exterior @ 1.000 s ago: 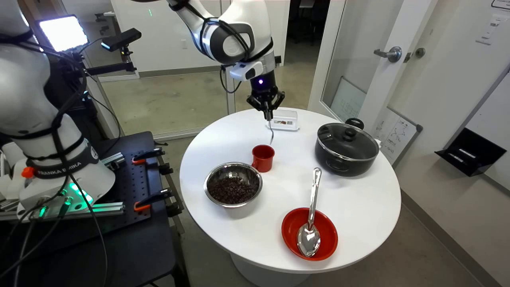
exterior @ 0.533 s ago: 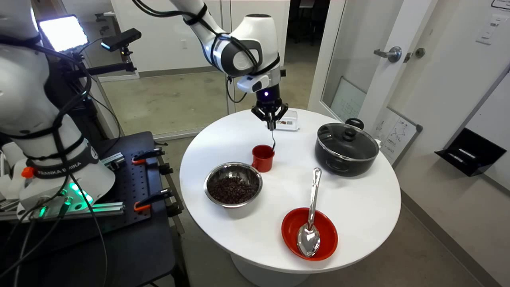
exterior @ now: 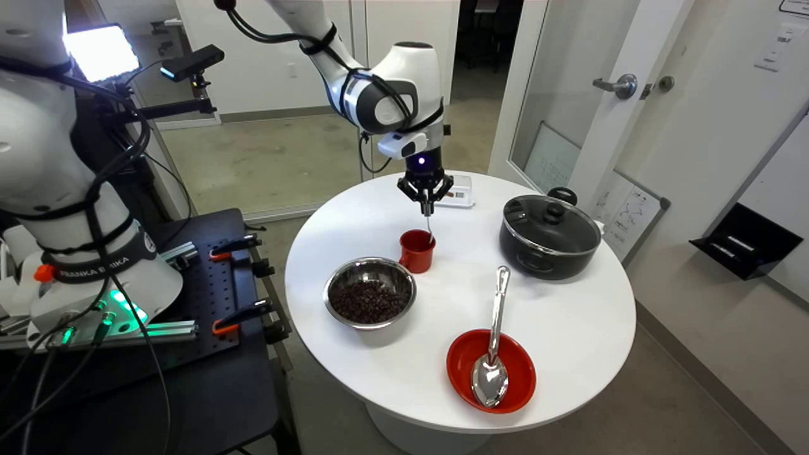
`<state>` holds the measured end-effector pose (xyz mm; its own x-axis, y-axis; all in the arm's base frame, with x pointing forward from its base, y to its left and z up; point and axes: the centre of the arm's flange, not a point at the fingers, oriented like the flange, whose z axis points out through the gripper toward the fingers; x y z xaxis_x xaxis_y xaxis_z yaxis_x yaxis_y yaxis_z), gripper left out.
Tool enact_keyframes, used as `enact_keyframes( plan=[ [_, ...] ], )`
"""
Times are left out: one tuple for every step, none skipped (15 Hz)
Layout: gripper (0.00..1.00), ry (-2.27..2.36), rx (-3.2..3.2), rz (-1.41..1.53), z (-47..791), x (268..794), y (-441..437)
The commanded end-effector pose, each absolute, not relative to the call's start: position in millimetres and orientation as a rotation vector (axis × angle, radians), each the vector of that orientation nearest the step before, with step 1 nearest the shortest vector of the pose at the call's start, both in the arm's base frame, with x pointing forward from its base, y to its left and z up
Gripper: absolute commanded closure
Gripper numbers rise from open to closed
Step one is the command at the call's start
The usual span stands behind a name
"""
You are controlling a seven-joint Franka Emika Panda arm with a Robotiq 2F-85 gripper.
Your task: Use the small spoon to stir the contents in the silver bowl, then put the spoon in the cup
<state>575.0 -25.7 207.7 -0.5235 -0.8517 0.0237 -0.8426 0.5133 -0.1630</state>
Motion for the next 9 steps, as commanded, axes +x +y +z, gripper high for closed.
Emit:
enact_keyframes(
  plan=[
    [0.99, 2.717, -1.517, -0.222, 182.0, 587.5, -29.6],
    [0.99, 2.725, -1.52, -0.217, 175.9, 587.4, -30.8],
    [0.99, 2.725, -1.523, -0.215, 171.3, 587.2, -31.8],
    [0.99, 2.715, -1.528, -0.207, 168.6, 586.5, -32.6],
    [0.99, 2.713, -1.528, -0.203, 166.4, 586.9, -32.7],
    [0.99, 2.713, -1.528, -0.195, 165.1, 587.5, -32.9],
    [0.99, 2.715, -1.53, -0.19, 164.0, 588.3, -33.2],
    [0.99, 2.717, -1.532, -0.184, 162.0, 589.1, -33.5],
    [0.99, 2.716, -1.534, -0.18, 161.6, 590.4, -33.6]
  ],
)
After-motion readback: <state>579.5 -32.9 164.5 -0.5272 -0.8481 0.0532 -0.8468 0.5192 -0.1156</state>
